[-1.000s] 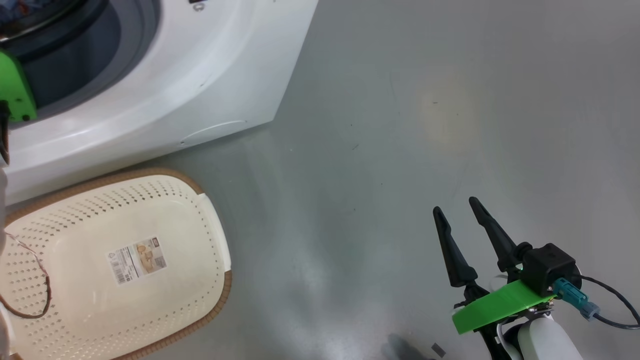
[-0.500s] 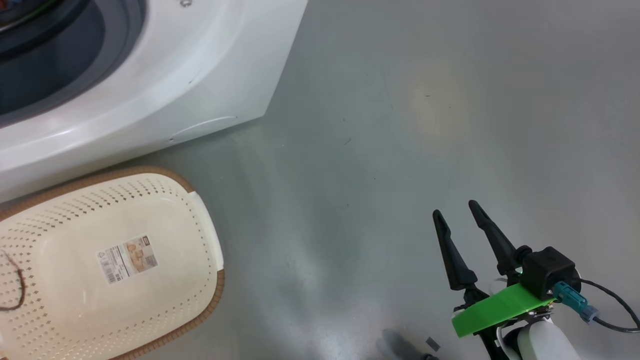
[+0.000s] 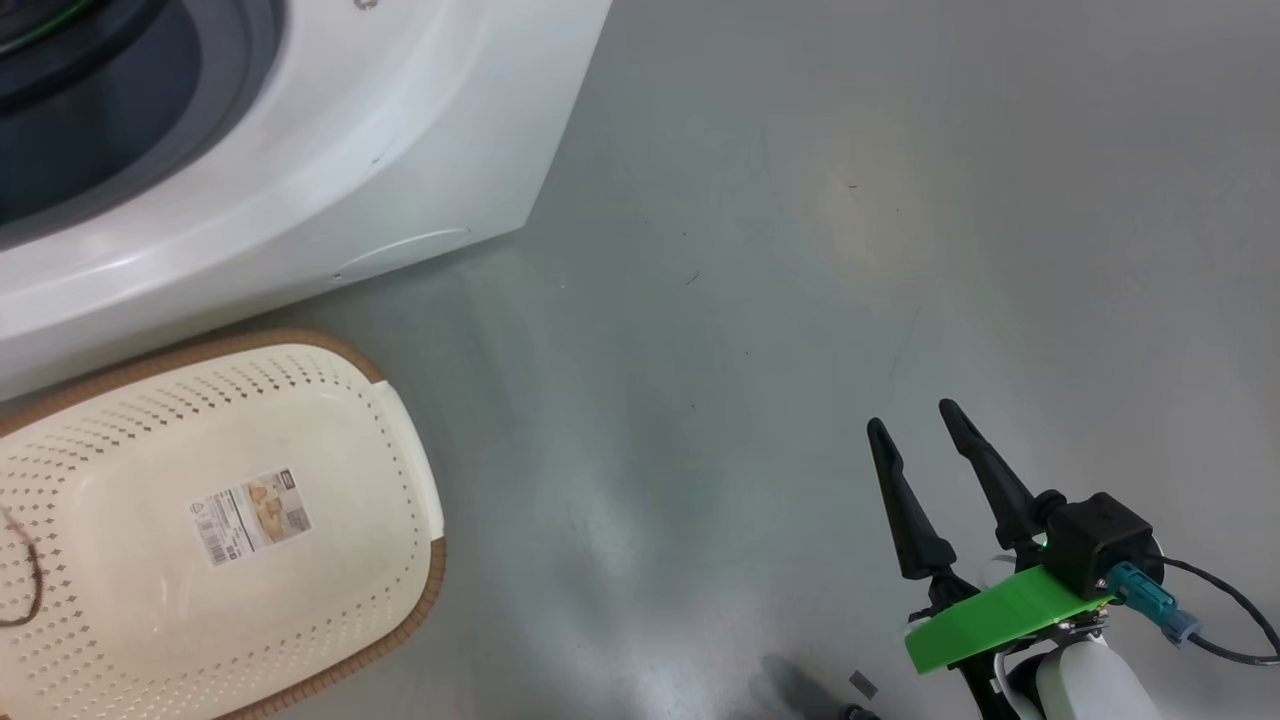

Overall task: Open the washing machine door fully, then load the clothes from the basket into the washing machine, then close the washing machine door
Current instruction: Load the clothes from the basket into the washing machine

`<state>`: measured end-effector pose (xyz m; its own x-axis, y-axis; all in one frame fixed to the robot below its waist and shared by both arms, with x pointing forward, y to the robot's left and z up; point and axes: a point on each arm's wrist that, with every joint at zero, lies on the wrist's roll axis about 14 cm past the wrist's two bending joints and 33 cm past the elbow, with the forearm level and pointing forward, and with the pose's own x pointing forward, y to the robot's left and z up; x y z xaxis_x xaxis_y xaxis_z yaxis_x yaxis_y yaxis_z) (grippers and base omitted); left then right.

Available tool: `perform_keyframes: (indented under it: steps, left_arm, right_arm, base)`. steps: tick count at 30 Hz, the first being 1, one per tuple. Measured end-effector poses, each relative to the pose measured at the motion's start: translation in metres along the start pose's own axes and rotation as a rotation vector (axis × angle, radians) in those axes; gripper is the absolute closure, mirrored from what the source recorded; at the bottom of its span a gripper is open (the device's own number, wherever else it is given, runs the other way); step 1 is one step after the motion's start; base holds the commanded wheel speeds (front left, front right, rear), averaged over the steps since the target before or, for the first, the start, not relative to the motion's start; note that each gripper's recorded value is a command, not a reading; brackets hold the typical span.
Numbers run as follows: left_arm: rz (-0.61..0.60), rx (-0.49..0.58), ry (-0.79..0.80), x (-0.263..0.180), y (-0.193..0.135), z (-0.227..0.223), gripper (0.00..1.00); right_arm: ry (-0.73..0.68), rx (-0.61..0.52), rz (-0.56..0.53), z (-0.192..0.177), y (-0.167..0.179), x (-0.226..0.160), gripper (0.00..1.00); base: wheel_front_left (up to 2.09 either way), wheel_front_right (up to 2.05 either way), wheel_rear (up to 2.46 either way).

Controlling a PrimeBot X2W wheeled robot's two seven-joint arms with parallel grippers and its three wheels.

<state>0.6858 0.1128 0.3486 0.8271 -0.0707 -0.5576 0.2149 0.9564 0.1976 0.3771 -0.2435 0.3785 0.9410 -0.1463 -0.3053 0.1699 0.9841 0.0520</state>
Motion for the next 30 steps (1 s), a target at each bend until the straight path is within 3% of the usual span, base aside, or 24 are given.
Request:
perform_keyframes:
  steps: [2, 3, 7, 30]
  left_arm:
    - [-0.009, 0.002, 0.003, 0.000, -0.002, -0.001, 0.71]
    - [-0.009, 0.002, 0.007, 0.000, -0.002, -0.002, 0.88]
    - [-0.017, 0.009, 0.012, 0.000, -0.003, -0.003, 1.00]
    - [-0.041, -0.030, -0.139, 0.011, -0.018, 0.035, 1.00]
  right_arm:
    - [0.001, 0.000, 0.000, 0.000, 0.000, 0.000, 0.00]
    - [0.001, 0.000, 0.000, -0.001, 0.000, 0.000, 0.00]
    - [0.001, 0.000, 0.001, -0.001, 0.000, 0.000, 0.00]
    - [0.011, 0.015, -0.018, -0.002, -0.004, -0.006, 0.00]
  base:
    - [0.00, 0.00, 0.00]
    - [0.00, 0.00, 0.00]
    - [0.00, 0.00, 0.00]
    - [0.00, 0.00, 0.00]
